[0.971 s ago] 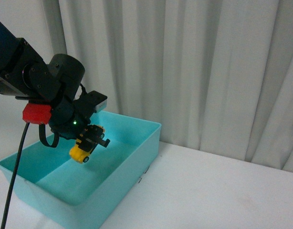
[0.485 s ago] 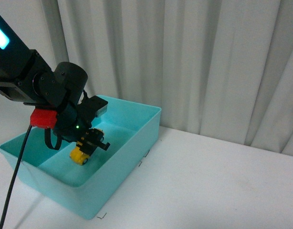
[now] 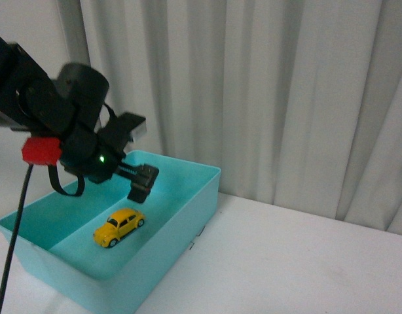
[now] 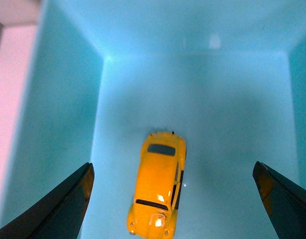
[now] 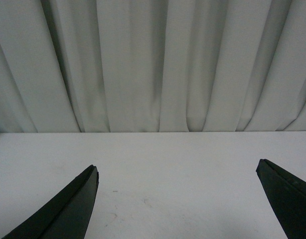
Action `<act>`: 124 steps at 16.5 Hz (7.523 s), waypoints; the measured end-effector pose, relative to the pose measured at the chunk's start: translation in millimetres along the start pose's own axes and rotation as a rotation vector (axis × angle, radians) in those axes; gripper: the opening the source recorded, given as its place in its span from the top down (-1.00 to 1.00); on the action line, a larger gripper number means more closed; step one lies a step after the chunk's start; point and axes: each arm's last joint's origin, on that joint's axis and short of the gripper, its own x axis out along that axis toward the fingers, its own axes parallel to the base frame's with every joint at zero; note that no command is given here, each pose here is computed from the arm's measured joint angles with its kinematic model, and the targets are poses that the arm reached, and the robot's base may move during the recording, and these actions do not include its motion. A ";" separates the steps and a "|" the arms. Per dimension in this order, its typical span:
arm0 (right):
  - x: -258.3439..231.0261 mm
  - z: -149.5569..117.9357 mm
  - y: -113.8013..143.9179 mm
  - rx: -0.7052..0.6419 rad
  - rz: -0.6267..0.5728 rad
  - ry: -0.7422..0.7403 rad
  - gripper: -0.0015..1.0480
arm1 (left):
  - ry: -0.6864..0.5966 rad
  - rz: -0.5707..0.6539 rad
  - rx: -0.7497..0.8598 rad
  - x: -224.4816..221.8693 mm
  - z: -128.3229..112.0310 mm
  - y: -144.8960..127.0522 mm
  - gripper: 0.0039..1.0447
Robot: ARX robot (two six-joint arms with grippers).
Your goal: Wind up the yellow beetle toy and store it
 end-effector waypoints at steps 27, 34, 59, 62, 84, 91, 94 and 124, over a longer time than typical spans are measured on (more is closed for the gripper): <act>0.0 0.0 0.0 0.000 0.000 0.000 -0.87 | -0.796 -0.099 -0.163 -186.0 -151.3 -73.5 0.97; 0.0 0.0 0.0 0.000 0.000 0.000 -0.87 | -0.810 -0.098 -0.164 -199.3 -160.2 -72.5 0.97; 0.0 0.0 0.0 0.000 0.000 0.000 -0.87 | -0.801 -0.099 -0.164 -210.9 -177.5 -72.6 -0.86; 0.0 0.0 0.0 0.000 0.000 0.000 -0.87 | -0.801 -0.099 -0.164 -210.9 -177.5 -72.6 -0.88; 0.0 0.0 0.0 0.000 0.000 0.000 -0.87 | -0.801 -0.099 -0.164 -210.9 -177.5 -72.6 -0.88; 0.0 0.0 0.0 0.000 0.000 0.000 -0.87 | -0.801 -0.099 -0.164 -210.9 -177.5 -72.6 -0.88; 0.0 0.3 0.0 0.000 0.000 -0.003 -0.87 | -0.804 -0.099 -0.164 -211.1 -177.3 -72.6 -0.88; 0.0 -0.2 0.0 0.003 0.000 0.002 -0.87 | -0.799 -0.100 -0.166 -210.8 -177.6 -72.7 -0.88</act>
